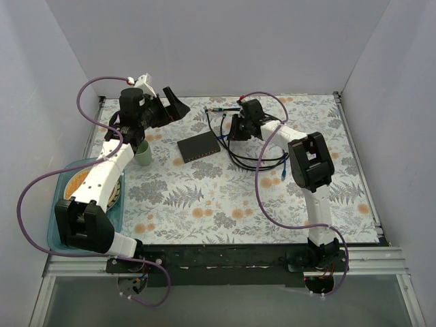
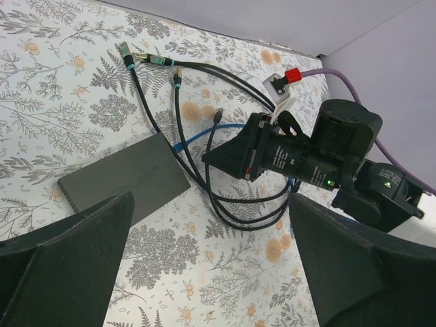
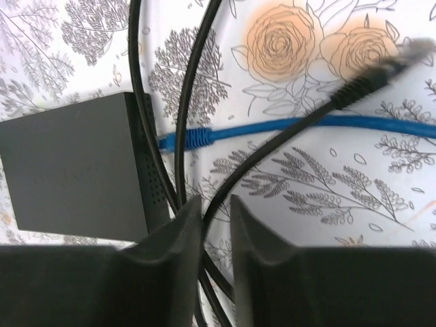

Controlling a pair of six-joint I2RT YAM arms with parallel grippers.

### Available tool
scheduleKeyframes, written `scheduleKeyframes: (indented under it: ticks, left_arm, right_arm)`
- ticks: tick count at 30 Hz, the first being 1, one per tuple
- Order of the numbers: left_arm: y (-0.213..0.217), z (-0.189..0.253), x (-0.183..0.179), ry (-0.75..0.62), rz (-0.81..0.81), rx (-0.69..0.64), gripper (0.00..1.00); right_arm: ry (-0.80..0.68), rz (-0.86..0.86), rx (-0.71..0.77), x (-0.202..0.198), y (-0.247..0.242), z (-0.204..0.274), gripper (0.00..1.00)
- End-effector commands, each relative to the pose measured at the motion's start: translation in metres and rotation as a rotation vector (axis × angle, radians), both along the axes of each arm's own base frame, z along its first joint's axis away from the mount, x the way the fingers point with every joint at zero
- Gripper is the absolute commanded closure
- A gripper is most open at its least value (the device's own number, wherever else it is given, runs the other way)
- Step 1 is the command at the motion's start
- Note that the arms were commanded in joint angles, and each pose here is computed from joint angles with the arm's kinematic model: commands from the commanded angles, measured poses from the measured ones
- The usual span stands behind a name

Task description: Insert the plug into the switch port

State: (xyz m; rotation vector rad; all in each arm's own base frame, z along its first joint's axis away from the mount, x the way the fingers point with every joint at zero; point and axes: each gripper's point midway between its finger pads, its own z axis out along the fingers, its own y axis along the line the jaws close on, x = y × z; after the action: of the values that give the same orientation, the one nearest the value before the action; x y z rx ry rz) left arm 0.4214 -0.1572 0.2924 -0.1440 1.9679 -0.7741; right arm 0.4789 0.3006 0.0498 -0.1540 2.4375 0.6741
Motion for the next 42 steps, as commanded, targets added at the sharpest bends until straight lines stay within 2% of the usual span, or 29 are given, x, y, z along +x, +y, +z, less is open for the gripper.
scheduleKeyframes:
  ticks: [1, 4, 7, 10, 12, 16, 19, 21, 25, 26, 28, 29, 32, 33, 35, 36, 40, 42]
  left_arm:
    - [0.005, 0.019, -0.011, -0.052, 0.009, 0.008, 0.02]
    - [0.005, 0.013, -0.013, -0.041, 0.010, 0.012, 0.02]
    - [0.006, 0.009, -0.015, -0.032, 0.012, 0.016, 0.02]
    - [0.008, 0.007, -0.017, -0.031, 0.020, 0.023, 0.02]
    - [0.009, 0.003, -0.019, -0.025, 0.022, 0.027, 0.02]
    - [0.008, -0.003, -0.020, -0.017, 0.022, 0.019, 0.02]
    - [0.007, -0.008, -0.020, -0.013, 0.016, 0.008, 0.02]
    - [0.006, -0.010, -0.019, -0.008, 0.017, 0.003, 0.02]
    - [0.004, -0.015, -0.019, -0.001, 0.008, -0.004, 0.02]
    - [0.005, -0.019, -0.019, 0.006, 0.010, -0.005, 0.02]
    - [0.004, -0.024, -0.021, 0.015, 0.008, -0.001, 0.02]
    - [0.005, -0.031, -0.022, 0.029, 0.008, 0.003, 0.02]
    - [0.001, -0.042, -0.026, 0.053, -0.011, -0.016, 0.02]
    - [-0.007, -0.048, -0.031, 0.078, -0.051, -0.042, 0.02]
    - [-0.015, -0.056, -0.035, 0.091, -0.097, -0.077, 0.02]
    - [-0.019, -0.066, -0.041, 0.119, -0.120, -0.094, 0.02]
    - [-0.032, -0.082, -0.054, 0.146, -0.186, -0.153, 0.02]
    - [-0.040, -0.089, -0.059, 0.162, -0.215, -0.162, 0.03]
  right_arm:
    - [-0.077, 0.023, 0.106, 0.020, 0.018, 0.033, 0.87]
    - [-0.146, 0.071, 0.166, 0.025, 0.026, 0.062, 0.99]
    - [-0.220, 0.094, 0.182, 0.036, 0.024, 0.105, 0.99]
    - [-0.332, 0.104, 0.218, 0.043, 0.013, 0.173, 0.99]
    - [-0.450, 0.090, 0.246, 0.044, -0.004, 0.241, 0.99]
    - [-0.659, 0.078, 0.273, 0.015, -0.043, 0.358, 0.99]
    - [-0.757, 0.069, 0.256, -0.013, -0.067, 0.402, 0.99]
    - [-0.777, 0.087, 0.241, -0.028, -0.074, 0.408, 0.99]
    - [-0.780, 0.150, 0.232, -0.071, -0.081, 0.402, 0.99]
    - [-0.731, 0.187, 0.229, -0.077, -0.077, 0.377, 0.99]
    - [-0.729, 0.244, 0.235, -0.097, -0.076, 0.366, 0.99]
    - [-0.658, 0.289, 0.238, -0.106, -0.072, 0.332, 0.99]
    - [-0.605, 0.370, 0.269, -0.134, -0.063, 0.298, 0.99]
    - [-0.531, 0.387, 0.262, -0.144, -0.060, 0.260, 0.99]
    - [-0.478, 0.413, 0.218, -0.158, -0.053, 0.224, 0.99]
    - [-0.401, 0.428, 0.206, -0.171, -0.052, 0.188, 0.99]
    - [-0.311, 0.537, 0.205, -0.212, -0.026, 0.134, 0.99]
    - [-0.300, 0.601, 0.217, -0.231, -0.008, 0.123, 0.99]
